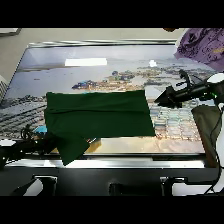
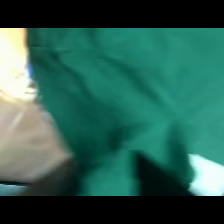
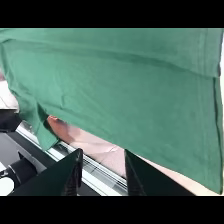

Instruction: Fold the clothes and pants, and hang the long-sleeved shirts on hangers.

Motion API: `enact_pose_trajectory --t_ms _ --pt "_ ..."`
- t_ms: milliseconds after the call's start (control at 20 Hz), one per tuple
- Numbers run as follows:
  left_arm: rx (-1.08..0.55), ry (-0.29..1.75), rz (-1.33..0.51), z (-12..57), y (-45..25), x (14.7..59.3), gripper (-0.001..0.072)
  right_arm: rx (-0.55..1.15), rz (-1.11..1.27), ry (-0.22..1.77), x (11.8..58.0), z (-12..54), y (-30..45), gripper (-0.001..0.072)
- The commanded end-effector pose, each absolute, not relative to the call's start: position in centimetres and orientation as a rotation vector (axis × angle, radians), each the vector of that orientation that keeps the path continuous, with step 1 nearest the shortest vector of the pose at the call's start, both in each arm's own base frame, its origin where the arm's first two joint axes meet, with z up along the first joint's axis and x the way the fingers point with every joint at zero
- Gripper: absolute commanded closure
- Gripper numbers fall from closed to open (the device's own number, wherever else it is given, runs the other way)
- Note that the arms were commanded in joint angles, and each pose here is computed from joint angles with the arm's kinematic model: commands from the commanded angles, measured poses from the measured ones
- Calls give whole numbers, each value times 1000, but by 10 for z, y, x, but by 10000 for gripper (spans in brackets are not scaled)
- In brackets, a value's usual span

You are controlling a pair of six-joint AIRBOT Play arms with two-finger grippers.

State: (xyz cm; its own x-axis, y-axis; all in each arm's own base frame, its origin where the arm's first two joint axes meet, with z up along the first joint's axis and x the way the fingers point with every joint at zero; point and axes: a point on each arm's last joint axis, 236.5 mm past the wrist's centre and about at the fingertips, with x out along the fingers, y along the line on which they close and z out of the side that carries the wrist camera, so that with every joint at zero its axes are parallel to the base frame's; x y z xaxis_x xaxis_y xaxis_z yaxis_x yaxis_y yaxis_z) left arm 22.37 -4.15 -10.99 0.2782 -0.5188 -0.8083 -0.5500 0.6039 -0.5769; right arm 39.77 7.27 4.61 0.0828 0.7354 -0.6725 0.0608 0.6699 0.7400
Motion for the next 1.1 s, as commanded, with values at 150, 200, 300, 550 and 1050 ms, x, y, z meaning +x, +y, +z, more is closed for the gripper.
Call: enact_pose_trajectory --t_ms 150,200,300,550,1050 --pt "-989 1426 -59 -110 -63 215 686 692 515 1399 394 47 41 393" --pt "-989 1434 -71 -109 -65 213 686 702 450 1391 394 43 19 392" --pt "-980 1443 -94 -108 -67 210 686 734 353 1399 388 30 -14 390" --pt "-980 1442 -95 -108 -68 210 686 758 330 1544 350 -45 10 253" --pt "-980 1442 -95 -107 -67 210 686 749 353 1674 302 -101 41 259"
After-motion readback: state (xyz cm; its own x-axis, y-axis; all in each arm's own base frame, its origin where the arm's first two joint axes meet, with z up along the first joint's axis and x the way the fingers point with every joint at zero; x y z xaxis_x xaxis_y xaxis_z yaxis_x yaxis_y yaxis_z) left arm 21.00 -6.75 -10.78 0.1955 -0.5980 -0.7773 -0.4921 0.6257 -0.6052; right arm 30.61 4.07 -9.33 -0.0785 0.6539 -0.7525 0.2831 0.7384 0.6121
